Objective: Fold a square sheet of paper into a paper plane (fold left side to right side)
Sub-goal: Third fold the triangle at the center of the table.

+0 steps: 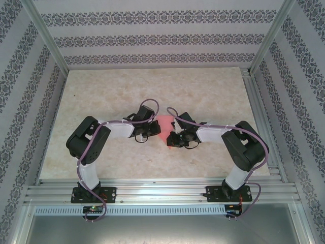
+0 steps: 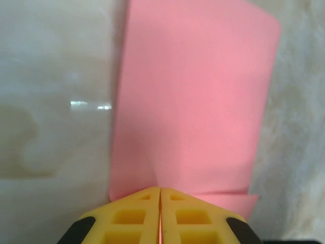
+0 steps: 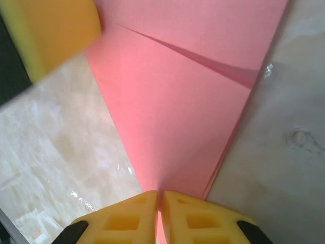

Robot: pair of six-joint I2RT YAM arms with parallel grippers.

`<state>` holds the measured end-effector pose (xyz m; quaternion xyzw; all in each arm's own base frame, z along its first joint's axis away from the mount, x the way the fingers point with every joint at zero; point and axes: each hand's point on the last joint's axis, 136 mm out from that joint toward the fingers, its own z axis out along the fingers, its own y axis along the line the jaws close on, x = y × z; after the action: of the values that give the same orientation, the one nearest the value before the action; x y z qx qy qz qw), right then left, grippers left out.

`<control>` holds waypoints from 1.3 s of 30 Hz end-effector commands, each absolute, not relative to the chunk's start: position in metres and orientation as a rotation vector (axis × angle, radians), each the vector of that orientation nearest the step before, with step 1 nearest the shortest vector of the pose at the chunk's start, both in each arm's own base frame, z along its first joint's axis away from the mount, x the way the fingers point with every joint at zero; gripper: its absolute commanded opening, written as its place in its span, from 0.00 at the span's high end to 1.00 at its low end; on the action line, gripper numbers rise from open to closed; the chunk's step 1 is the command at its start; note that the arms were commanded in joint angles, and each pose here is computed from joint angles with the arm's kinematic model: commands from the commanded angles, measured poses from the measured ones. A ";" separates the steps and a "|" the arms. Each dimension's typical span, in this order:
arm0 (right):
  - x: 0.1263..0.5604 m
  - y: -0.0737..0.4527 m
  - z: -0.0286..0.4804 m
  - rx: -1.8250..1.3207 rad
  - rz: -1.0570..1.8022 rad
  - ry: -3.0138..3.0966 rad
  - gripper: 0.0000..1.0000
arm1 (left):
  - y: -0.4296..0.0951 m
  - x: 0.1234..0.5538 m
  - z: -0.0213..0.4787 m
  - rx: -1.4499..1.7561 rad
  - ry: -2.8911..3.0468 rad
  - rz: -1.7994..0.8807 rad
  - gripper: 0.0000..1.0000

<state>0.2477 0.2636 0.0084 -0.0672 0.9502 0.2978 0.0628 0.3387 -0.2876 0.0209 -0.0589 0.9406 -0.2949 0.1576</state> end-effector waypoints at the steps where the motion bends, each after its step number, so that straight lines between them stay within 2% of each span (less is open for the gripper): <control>1: 0.205 0.216 -0.041 -0.169 0.582 3.113 0.86 | -0.265 0.359 0.006 -0.200 2.687 -0.687 0.90; 12: 0.207 0.218 -0.039 -0.170 0.597 3.103 0.86 | -0.228 0.367 -0.012 -0.285 2.694 -0.618 0.92; 21: 0.209 0.221 -0.038 -0.172 0.615 3.095 0.86 | -0.209 0.390 0.024 -0.186 2.592 -0.661 0.85; 25: 0.209 0.222 -0.037 -0.172 0.620 3.093 0.86 | -0.221 0.394 0.059 -0.100 2.508 -0.753 0.84; 29: 0.209 0.222 -0.038 -0.172 0.619 3.096 0.86 | -0.252 0.369 0.078 0.014 2.476 -0.939 0.86; 34: 0.209 0.222 -0.037 -0.179 0.617 3.099 0.86 | -0.293 0.326 0.073 0.098 2.496 -1.097 0.92; 39: 0.209 0.222 -0.036 -0.182 0.618 3.101 0.86 | -0.318 0.307 0.063 0.122 2.496 -1.149 0.95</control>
<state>0.2528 0.2646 0.0096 -0.0683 0.9499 0.2955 0.0753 0.3037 -0.3006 0.0526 0.0423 0.9088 -0.3749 0.1781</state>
